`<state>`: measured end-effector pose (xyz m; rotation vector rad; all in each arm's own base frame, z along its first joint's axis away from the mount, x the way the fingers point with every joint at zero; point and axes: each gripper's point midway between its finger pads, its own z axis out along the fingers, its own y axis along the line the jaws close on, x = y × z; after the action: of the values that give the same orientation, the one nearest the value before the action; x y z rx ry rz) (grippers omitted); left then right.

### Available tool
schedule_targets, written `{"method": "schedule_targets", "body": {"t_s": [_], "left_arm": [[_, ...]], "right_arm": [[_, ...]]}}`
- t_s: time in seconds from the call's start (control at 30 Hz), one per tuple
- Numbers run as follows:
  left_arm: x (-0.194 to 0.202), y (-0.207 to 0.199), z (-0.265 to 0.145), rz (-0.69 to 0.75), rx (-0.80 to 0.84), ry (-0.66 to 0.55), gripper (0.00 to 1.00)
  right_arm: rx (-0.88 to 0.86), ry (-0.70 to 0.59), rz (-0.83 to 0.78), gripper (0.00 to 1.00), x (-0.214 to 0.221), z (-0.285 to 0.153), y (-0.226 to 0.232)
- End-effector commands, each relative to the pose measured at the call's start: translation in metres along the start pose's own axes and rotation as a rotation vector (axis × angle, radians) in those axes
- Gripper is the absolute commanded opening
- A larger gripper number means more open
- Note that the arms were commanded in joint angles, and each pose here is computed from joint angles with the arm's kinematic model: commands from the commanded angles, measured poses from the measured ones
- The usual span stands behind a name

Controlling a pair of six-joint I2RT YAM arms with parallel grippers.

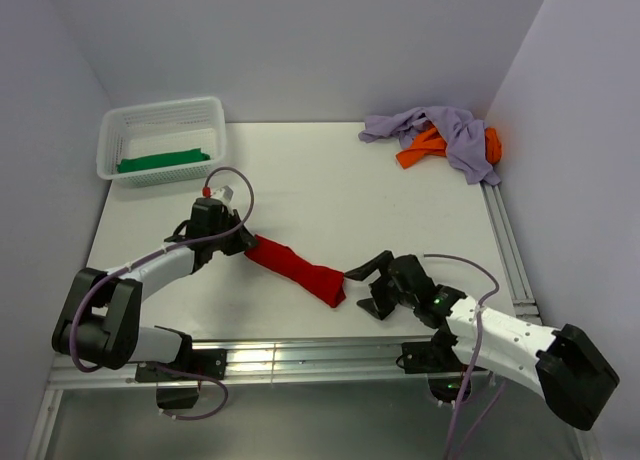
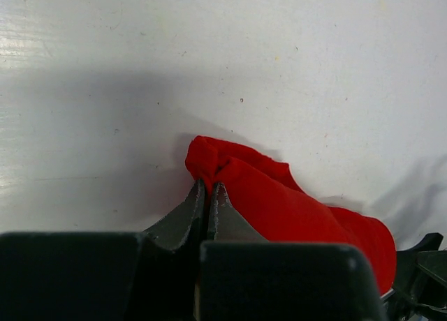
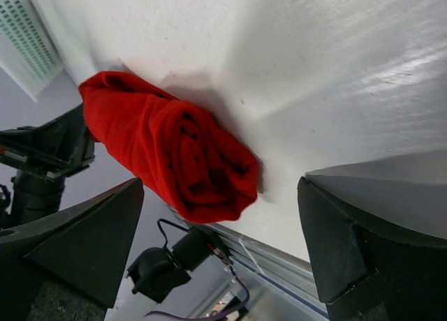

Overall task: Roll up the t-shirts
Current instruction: Place the rolled tshirt into the container

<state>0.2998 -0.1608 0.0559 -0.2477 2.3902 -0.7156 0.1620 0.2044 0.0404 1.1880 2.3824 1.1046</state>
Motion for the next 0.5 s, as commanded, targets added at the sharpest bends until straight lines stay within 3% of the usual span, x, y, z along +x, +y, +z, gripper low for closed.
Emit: {"method": "schedule_targets", "body": {"t_s": [0.0, 0.47], "left_arm": [[-0.007, -0.007, 0.0, 0.014, 0.013, -0.019, 0.0], [-0.008, -0.007, 0.003, 0.01, 0.006, -0.011, 0.0]], "right_arm": [[-0.123, -0.038, 0.049, 0.97, -0.002, 0.005, 0.03], [-0.021, -0.076, 0.066, 0.93, 0.017, 0.018, 0.017]]}}
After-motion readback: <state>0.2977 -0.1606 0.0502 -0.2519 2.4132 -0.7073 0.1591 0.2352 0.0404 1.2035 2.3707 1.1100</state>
